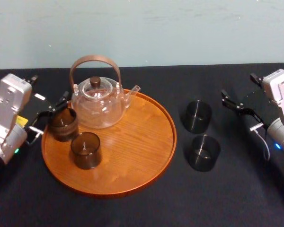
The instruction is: Pick up the glass from the table and place it on the tray.
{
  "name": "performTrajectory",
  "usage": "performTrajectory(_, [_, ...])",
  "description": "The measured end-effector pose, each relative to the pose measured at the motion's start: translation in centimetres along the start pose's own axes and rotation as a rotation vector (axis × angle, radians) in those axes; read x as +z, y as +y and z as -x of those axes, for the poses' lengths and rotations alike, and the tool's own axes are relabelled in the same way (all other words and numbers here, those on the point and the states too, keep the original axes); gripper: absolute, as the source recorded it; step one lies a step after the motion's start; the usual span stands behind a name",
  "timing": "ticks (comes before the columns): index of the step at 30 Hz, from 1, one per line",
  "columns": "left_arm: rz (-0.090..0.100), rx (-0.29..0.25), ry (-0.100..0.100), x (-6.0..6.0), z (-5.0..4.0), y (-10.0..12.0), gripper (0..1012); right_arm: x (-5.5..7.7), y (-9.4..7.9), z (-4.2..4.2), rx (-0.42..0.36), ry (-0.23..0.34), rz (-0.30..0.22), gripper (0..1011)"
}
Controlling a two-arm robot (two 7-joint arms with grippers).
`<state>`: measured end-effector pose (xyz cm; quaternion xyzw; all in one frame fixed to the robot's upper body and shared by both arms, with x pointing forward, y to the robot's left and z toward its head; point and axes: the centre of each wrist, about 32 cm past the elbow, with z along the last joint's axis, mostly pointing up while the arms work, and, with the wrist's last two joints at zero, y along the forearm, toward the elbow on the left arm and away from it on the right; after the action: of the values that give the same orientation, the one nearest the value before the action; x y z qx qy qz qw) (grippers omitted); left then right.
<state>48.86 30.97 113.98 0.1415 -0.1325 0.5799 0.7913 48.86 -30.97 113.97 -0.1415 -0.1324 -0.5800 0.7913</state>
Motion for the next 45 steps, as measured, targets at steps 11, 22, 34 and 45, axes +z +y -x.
performTrajectory(11, [0.000,0.000,0.000,0.00,0.00,0.00,1001,0.00,0.00,0.00,0.000,0.000,0.000,1002])
performTrajectory(22, [0.000,0.000,0.000,0.00,0.00,0.00,1001,0.00,0.00,0.00,0.000,0.000,0.000,1002])
performTrajectory(34, [0.000,0.000,0.000,0.00,0.00,0.00,1001,0.00,0.00,0.00,0.000,0.000,0.000,1002])
performTrajectory(45, [0.000,0.000,0.000,0.00,0.00,0.00,1001,0.00,0.00,0.00,0.000,0.000,0.000,1002])
